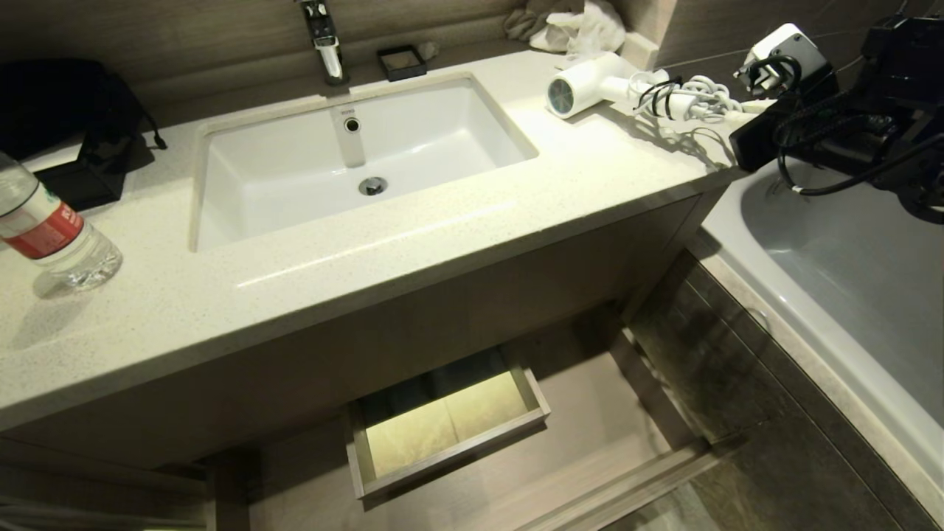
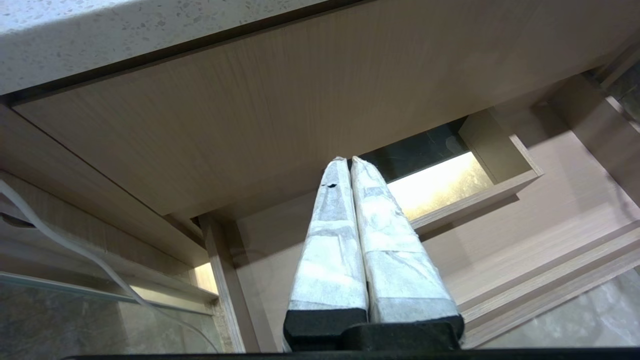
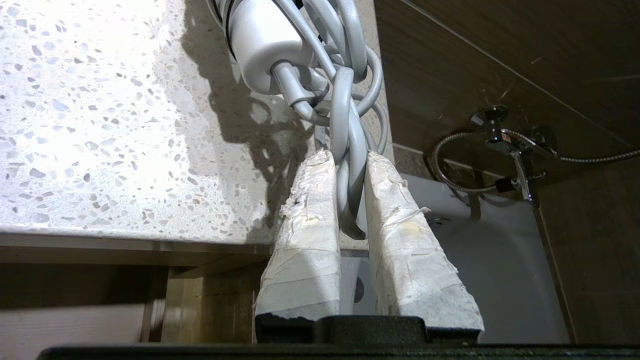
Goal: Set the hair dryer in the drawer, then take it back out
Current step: Pick up the hairdryer
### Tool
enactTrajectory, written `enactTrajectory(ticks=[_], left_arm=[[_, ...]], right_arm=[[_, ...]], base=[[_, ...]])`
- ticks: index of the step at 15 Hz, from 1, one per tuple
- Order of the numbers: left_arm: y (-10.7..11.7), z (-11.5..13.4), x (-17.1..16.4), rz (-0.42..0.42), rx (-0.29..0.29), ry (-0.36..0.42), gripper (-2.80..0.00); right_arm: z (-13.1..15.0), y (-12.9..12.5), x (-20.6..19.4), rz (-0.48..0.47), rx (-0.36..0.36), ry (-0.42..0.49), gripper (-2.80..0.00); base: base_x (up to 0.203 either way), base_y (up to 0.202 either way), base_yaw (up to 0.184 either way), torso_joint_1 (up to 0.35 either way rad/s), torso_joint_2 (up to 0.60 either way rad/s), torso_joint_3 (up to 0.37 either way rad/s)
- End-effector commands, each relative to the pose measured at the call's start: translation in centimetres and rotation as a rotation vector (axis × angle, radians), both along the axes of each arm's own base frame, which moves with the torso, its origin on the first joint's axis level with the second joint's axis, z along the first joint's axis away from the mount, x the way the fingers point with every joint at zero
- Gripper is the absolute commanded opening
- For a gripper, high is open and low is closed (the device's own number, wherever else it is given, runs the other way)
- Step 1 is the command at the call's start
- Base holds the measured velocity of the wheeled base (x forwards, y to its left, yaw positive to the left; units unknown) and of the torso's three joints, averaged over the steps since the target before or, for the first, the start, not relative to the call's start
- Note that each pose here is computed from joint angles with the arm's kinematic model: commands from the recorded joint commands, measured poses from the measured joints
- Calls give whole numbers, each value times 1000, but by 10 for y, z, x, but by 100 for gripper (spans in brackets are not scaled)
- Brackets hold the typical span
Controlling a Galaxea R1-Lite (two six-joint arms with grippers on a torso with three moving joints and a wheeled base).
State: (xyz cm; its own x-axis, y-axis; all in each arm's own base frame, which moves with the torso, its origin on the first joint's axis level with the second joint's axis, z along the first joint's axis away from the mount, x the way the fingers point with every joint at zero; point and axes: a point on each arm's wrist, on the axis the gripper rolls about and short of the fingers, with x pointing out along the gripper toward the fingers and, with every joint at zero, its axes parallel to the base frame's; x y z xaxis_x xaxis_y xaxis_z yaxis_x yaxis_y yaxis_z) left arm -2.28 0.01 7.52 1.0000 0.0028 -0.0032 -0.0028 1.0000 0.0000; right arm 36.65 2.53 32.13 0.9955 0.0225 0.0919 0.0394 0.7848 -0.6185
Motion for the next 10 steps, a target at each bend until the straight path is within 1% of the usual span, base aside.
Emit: enactTrajectory(ticks=[1, 2, 3, 10], left_arm=[[0, 0, 0, 0, 0, 0, -280], [0, 0, 0, 0, 0, 0, -280], [0, 0, 0, 0, 0, 0, -280], [0, 0, 0, 0, 0, 0, -280]], right_arm=[[-5, -3, 4, -9, -7, 14, -280], [-8, -6, 7, -15, -8, 20, -280], [-10, -8, 8, -21, -8, 24, 0], [-13, -12, 11, -34, -4, 31, 0]], base=[[0, 0, 0, 0, 0, 0], [0, 0, 0, 0, 0, 0], [0, 0, 0, 0, 0, 0], [0, 0, 0, 0, 0, 0]])
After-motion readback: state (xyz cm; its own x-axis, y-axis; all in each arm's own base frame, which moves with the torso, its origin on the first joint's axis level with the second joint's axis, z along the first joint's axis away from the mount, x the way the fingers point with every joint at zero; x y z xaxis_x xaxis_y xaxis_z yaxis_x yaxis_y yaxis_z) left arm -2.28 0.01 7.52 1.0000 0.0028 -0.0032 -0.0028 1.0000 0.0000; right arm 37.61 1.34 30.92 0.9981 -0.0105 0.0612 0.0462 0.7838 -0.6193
